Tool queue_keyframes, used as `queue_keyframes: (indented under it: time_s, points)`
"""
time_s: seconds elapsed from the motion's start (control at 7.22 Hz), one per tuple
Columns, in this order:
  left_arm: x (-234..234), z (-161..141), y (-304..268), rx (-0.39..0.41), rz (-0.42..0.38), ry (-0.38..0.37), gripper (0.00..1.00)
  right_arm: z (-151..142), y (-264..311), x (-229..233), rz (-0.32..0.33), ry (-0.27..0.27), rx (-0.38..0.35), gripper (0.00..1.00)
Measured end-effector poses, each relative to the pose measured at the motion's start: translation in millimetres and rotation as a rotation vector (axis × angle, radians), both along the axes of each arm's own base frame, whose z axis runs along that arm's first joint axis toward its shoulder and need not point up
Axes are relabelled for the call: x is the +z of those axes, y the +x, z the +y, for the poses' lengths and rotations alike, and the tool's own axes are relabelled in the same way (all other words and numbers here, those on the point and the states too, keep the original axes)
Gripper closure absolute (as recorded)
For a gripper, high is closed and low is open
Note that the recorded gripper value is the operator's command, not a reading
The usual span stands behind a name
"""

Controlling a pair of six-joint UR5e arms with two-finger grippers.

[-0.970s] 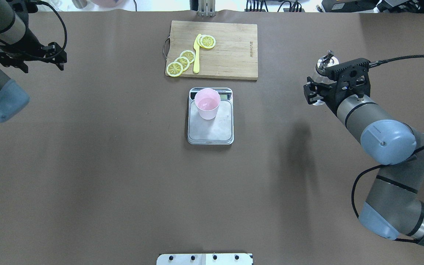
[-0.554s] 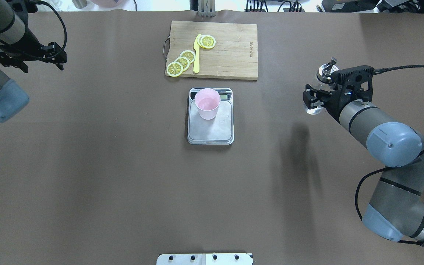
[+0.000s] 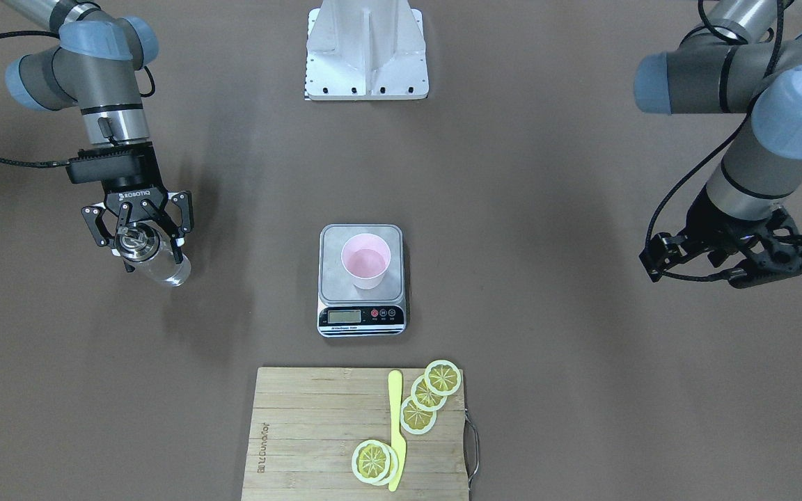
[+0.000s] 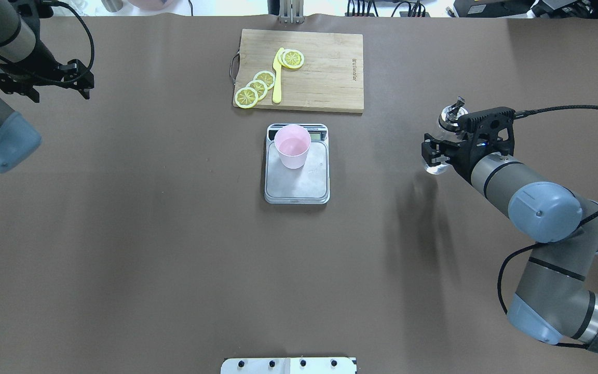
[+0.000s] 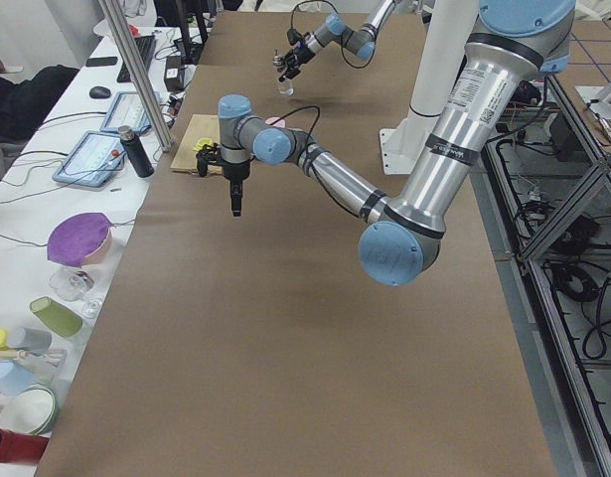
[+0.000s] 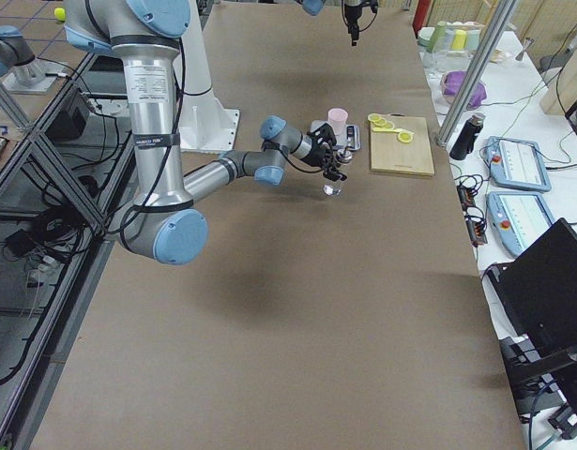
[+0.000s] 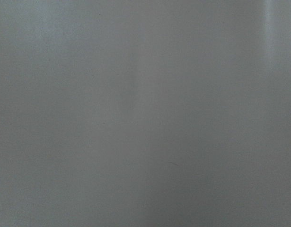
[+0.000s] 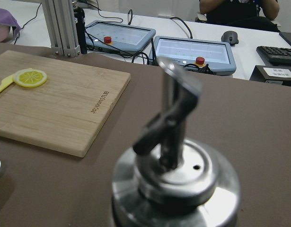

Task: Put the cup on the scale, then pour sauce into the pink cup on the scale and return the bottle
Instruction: 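Lower the dispenser bottle onto the table and open the right gripper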

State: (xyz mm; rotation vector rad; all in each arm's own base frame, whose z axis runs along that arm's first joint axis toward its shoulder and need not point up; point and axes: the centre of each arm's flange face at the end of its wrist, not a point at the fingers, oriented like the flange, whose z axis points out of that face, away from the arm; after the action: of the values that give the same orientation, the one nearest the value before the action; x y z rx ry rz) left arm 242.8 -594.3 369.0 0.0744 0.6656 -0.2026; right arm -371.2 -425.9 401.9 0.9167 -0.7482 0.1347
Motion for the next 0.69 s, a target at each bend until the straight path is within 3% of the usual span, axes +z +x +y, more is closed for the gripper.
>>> queue_keyframes:
  time_s: [0.69]
  points:
    - [5,1,0,0.002,-0.005,-0.007,0.02,3,4,31,-0.063,0.056,-0.005,1.00]
